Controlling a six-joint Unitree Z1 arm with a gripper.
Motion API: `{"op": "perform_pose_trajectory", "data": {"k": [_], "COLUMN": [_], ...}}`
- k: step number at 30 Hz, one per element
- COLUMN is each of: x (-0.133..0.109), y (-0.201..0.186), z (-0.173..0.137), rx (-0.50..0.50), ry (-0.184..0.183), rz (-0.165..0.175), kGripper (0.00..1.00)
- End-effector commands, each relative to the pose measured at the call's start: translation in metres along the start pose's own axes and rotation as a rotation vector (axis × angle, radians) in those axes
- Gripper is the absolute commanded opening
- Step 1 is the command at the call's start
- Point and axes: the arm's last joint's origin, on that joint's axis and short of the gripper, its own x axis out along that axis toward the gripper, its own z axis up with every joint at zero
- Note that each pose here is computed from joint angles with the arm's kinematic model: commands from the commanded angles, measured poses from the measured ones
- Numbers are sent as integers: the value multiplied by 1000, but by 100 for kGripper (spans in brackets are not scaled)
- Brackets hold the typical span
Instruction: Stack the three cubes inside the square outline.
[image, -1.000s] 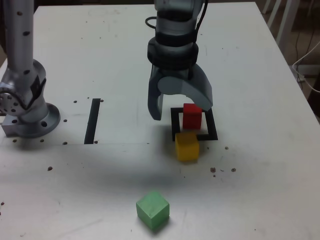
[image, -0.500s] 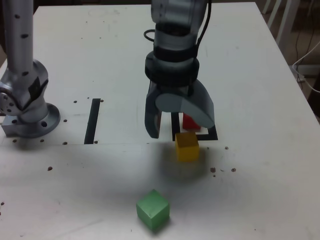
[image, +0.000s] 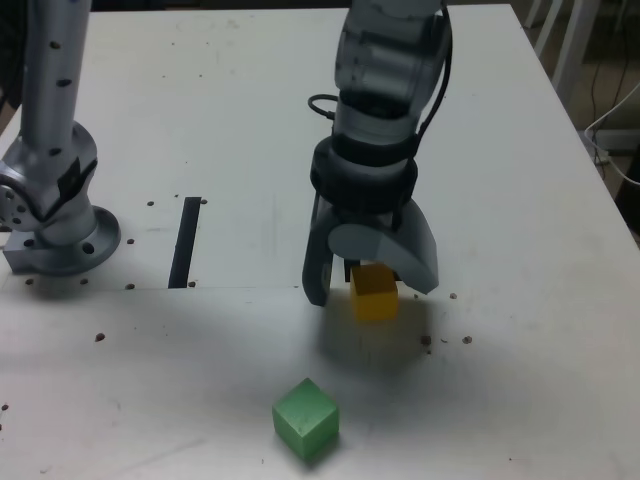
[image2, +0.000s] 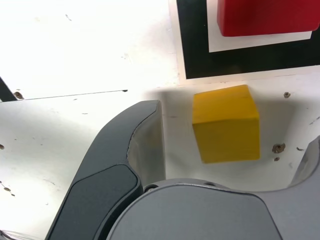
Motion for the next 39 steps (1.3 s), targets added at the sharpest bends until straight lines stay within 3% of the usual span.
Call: {"op": "perform_pose_trajectory", "data": {"k": [1,6,10,14,18,21,39], "x": [4,10,14,16,16,16,13], "y": [-1,-2,-3,-4,-4,-4,-3], "z": [4,11,15,19,22,22,17], "rx": [2,6,5,4,4,5,11], "ry": [9,28,42,49,42,38,46], "rz": [-2,-9,-14,-18,-15,-12,-11], "kGripper": [97,94,85,65,39,28,26]}}
